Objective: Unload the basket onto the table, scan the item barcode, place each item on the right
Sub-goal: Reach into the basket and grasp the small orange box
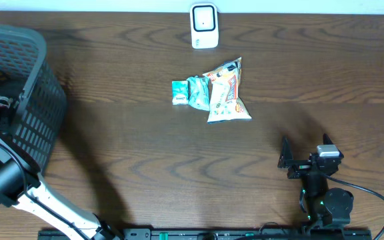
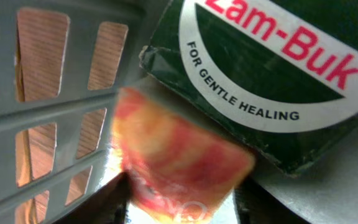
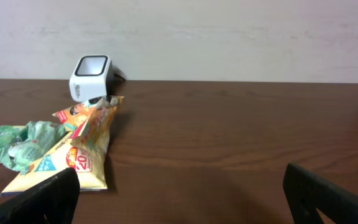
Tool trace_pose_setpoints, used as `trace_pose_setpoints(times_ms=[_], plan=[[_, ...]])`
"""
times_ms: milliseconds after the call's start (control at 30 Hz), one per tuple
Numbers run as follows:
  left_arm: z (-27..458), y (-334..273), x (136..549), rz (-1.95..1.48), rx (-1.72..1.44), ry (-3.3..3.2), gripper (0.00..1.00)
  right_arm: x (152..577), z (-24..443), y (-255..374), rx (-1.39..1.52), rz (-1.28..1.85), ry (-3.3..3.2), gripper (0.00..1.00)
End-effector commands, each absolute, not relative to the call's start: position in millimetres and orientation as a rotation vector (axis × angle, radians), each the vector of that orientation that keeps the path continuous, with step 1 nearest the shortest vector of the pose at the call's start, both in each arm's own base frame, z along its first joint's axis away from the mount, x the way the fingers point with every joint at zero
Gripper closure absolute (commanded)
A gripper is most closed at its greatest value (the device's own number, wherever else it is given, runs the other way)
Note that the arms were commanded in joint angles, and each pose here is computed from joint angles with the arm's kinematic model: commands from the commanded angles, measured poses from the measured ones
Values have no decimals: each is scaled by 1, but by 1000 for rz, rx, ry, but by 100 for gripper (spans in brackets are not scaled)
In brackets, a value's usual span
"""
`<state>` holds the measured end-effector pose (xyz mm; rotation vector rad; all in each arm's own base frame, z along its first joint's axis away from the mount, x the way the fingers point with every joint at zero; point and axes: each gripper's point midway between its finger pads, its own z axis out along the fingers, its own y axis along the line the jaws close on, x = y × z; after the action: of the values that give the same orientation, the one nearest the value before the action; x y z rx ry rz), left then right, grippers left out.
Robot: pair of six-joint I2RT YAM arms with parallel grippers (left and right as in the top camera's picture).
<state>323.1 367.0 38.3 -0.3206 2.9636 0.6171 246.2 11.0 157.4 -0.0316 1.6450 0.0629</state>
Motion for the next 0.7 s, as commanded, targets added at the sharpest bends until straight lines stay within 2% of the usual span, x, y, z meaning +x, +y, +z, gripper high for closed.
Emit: trace_pose_setpoints(times_ms=[0, 67, 100, 200, 300, 467, 633, 667], plan=[[24, 362, 322, 566, -314, 2992, 68, 246, 157, 10, -19, 67, 1645, 1], [24, 362, 322, 562, -360, 2983, 87, 246, 157, 10, -19, 67, 1645, 1], [26, 362, 322, 562, -398, 2971, 92, 246, 157, 10, -19, 67, 1645, 1], [43, 362, 325, 581, -519, 2901, 93, 246, 157, 10, -19, 67, 1645, 1], [93, 361, 334, 623, -638, 2750, 93, 246, 157, 10, -19, 67, 1645, 1], [206, 331, 354, 514, -681, 2421, 93, 246, 157, 10, -19, 67, 1645, 1], [364, 232, 376, 21, -584, 1942, 93, 246, 157, 10, -19, 67, 1645, 1], [381, 219, 376, -42, -576, 1892, 93, 246, 157, 10, -19, 67, 1645, 1]])
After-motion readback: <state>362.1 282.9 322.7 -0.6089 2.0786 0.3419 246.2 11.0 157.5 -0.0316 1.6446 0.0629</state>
